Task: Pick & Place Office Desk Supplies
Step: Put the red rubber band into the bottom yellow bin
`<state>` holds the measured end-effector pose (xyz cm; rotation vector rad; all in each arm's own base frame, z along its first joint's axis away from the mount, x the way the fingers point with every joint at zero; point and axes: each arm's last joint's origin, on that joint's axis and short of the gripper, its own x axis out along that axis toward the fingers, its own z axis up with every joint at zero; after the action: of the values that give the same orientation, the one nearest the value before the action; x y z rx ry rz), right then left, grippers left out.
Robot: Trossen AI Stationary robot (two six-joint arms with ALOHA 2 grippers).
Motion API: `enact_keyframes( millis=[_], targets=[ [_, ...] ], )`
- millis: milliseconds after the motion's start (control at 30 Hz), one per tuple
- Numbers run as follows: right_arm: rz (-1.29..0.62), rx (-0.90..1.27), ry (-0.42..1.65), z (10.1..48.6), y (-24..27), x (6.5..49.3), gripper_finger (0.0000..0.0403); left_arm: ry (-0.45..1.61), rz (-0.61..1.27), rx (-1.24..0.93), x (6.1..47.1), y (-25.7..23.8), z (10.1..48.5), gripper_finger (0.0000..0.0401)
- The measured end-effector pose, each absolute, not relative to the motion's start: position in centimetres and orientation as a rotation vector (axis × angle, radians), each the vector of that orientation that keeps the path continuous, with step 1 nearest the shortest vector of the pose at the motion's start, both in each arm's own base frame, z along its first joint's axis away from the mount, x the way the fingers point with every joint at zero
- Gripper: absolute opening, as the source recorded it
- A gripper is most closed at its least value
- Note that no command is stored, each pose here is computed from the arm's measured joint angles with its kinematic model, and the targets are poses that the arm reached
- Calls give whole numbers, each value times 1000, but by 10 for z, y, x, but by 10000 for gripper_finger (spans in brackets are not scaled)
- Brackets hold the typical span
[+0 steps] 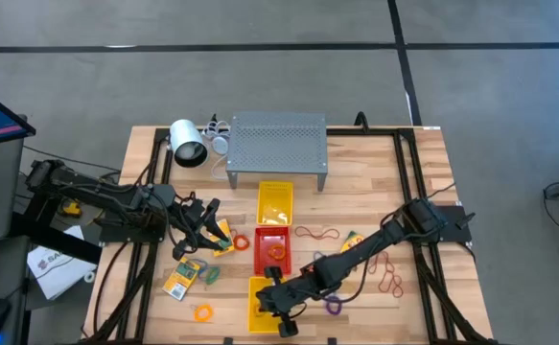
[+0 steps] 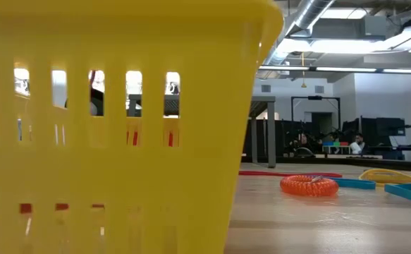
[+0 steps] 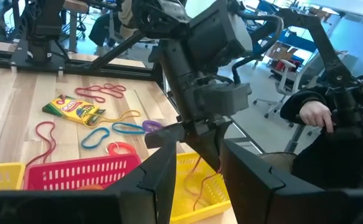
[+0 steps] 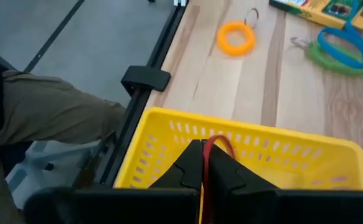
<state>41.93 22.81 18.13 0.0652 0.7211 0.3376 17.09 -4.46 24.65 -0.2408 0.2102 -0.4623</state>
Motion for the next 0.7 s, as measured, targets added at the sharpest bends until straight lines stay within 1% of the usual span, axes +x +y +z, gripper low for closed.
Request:
enact_keyframes(
  millis=[167, 300, 533, 700],
  targets=[
    [331, 78, 744, 179, 227, 418, 0, 211, -462, -240, 171, -45, 246, 121],
    [341, 93, 794, 169, 228, 417, 0, 211, -462, -240, 171, -45, 246, 121],
    [338, 100, 800, 163, 229, 419, 0, 208, -463, -240, 171, -45, 246, 121],
    [359, 108, 801, 164, 230, 419, 0, 224, -445, -239, 170, -44, 238, 121]
  ],
)
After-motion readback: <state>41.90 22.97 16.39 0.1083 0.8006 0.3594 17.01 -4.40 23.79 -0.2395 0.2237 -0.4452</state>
